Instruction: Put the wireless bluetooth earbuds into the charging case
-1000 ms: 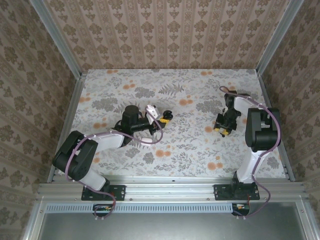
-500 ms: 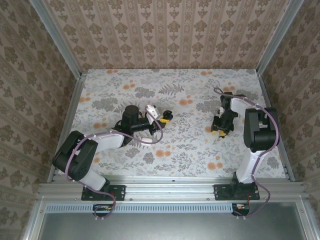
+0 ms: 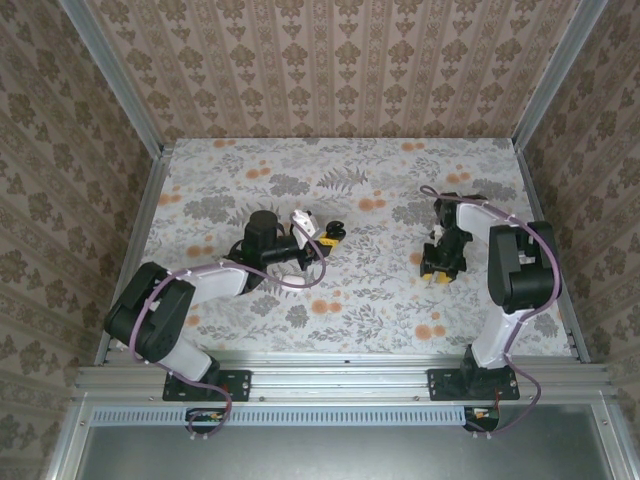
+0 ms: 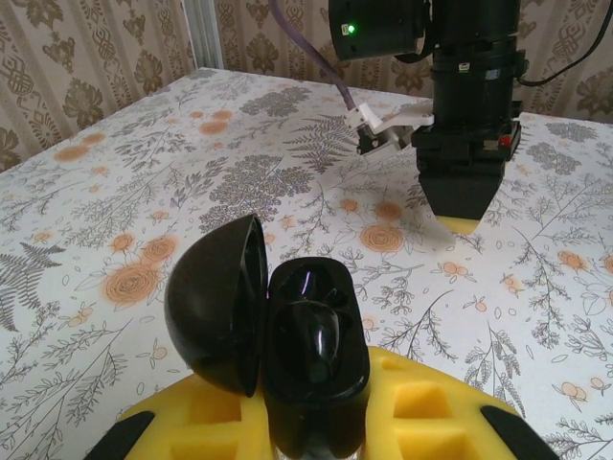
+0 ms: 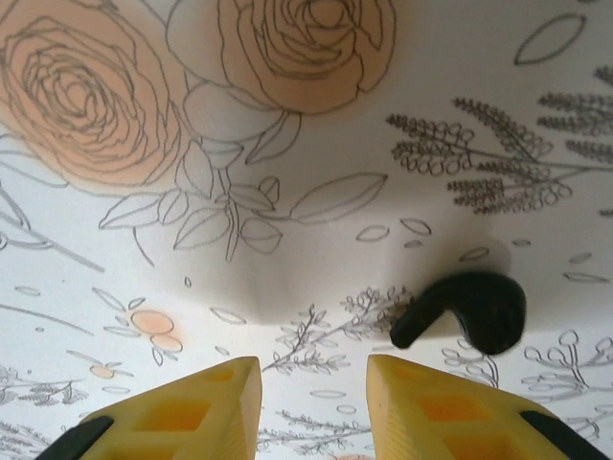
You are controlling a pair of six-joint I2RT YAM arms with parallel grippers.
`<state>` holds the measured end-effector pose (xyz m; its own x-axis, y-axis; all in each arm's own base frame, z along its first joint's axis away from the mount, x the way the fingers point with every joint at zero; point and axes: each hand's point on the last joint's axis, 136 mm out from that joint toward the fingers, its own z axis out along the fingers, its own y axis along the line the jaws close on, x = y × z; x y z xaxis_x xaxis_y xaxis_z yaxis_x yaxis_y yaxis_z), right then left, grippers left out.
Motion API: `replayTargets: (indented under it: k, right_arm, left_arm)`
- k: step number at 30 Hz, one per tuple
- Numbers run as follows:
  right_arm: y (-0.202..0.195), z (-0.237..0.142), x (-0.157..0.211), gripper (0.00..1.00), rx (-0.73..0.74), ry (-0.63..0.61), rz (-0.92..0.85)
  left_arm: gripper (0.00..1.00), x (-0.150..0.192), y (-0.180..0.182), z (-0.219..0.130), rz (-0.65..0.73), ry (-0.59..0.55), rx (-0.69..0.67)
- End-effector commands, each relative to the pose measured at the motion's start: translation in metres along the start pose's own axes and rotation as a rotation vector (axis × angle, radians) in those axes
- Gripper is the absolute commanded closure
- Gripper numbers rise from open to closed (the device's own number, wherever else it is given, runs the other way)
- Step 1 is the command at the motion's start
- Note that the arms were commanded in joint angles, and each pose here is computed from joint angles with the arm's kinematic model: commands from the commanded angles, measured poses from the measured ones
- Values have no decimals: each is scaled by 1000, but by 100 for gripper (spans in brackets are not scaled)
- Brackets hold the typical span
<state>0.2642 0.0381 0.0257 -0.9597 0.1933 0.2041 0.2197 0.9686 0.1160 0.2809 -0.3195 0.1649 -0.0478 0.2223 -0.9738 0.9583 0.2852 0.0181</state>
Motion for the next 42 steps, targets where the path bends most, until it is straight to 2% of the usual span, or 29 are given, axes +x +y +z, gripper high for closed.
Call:
replayTargets:
  k: [1, 7, 11, 16, 19, 25, 42]
  right_arm:
    - [-4, -24, 9, 65, 30, -39, 13]
    - [-25, -55, 6, 63, 60, -95, 158]
    - [-34, -52, 0, 63, 40, -83, 269]
    - [-32, -39, -16, 62, 2, -74, 324]
    - [-26, -28, -25, 62, -31, -58, 337]
    - [-31, -9, -30, 63, -5, -17, 342]
    - [-38, 3, -30, 71, 40, 6, 330]
  left_arm:
    - [93, -13, -7, -5, 8, -33, 21]
    - [92, -14, -9, -5, 8, -37, 31]
    - [93, -14, -12, -4, 21, -32, 48]
    - [93, -10, -15, -3, 53, -4, 61]
    - [92, -10, -17, -3, 66, 4, 67]
    - [93, -6, -20, -4, 92, 25, 74]
    - [93, -4, -20, -1, 76, 24, 76]
